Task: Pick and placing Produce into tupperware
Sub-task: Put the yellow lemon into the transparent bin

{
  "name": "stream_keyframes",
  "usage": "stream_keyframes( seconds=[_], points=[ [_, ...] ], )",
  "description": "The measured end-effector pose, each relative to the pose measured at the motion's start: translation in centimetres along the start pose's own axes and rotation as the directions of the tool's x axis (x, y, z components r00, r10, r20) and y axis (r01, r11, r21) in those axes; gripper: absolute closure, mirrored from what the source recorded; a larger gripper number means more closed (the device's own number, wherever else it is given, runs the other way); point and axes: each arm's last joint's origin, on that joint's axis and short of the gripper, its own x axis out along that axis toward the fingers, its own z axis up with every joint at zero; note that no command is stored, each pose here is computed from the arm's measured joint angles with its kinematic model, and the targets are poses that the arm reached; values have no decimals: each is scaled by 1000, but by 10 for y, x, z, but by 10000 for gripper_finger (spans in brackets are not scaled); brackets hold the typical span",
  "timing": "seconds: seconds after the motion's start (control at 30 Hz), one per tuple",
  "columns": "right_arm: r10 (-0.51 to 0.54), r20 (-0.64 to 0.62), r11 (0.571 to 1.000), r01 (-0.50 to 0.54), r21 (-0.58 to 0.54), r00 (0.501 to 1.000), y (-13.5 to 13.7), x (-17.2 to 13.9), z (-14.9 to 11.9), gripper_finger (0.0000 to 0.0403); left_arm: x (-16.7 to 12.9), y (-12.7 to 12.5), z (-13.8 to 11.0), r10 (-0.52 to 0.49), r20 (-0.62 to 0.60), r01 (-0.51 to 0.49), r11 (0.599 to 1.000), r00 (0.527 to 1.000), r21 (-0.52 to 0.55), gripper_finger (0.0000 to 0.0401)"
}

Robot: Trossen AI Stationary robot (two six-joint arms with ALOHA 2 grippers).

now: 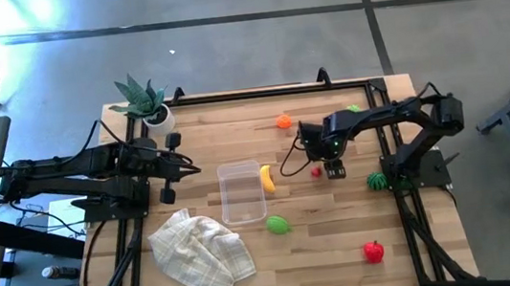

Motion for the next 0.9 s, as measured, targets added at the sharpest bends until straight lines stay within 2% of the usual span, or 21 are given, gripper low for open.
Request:
stream_keyframes(
  seconds=[0.17,0.3,0.47,0.53,0.67,0.9],
  points=[
    [-43,21,999,43,6,999,-3,-25,7,199,0,0,0,0,0,0,1000,1000,0,398],
    [-68,105,998,67,7,992,-4,-56,17,199,0,0,0,0,0,0,1000,1000,1,398],
    [-76,301,997,70,29,951,-5,-110,38,199,0,0,0,0,0,0,1000,1000,1,398],
    [-74,385,997,68,31,920,-5,-134,46,199,0,0,0,0,0,0,1000,1000,0,398],
    [-65,559,998,64,21,827,1,-187,57,199,0,0,0,0,0,0,1000,1000,0,398],
    [-49,777,995,96,-15,628,19,-272,55,199,0,0,0,0,0,0,1000,1000,1,398]
  ],
)
